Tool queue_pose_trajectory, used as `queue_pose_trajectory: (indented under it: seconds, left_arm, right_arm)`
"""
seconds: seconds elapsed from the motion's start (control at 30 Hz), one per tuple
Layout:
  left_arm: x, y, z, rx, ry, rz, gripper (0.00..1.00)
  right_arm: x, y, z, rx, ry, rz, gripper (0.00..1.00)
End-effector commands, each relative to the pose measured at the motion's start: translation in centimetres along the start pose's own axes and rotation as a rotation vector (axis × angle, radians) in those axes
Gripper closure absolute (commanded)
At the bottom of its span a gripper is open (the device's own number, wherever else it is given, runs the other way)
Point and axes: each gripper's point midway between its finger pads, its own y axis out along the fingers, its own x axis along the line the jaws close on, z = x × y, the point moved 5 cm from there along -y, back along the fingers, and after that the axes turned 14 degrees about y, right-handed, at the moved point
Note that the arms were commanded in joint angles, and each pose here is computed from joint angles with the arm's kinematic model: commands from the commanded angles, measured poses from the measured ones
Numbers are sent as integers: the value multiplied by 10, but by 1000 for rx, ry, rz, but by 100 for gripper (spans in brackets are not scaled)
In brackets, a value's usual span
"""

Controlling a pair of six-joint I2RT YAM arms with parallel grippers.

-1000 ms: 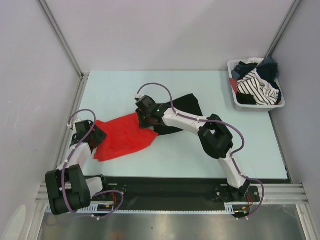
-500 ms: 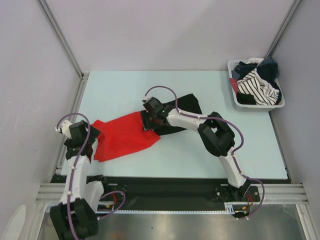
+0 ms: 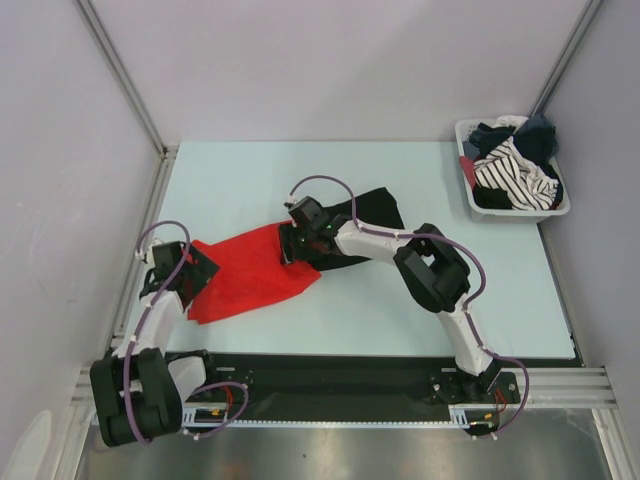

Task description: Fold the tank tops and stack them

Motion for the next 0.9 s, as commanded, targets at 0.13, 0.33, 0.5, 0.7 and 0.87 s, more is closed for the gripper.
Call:
queue_pose_trajectory:
  seconds: [0.13,0.33,0.5,0.7,0.87]
  left_arm:
    - [-17,20,3,44,68,100,12]
    - [0,24,-4,10,38,-6,55]
    - [8,32,-4,33,28,-30,30]
    - [8,42,3,62,33,-13,21]
    - [6,41,-1,43,28,10,48]
  right_arm:
    - [7,1,-2,-1,14,-59,36]
    - [0,7,-1,-9,5,-29,37]
    - [-11,18,0,-9,6,26,28]
    - [-16,32,4,-16,-25,111,24]
    - [-13,45,16,1,-68,162,31]
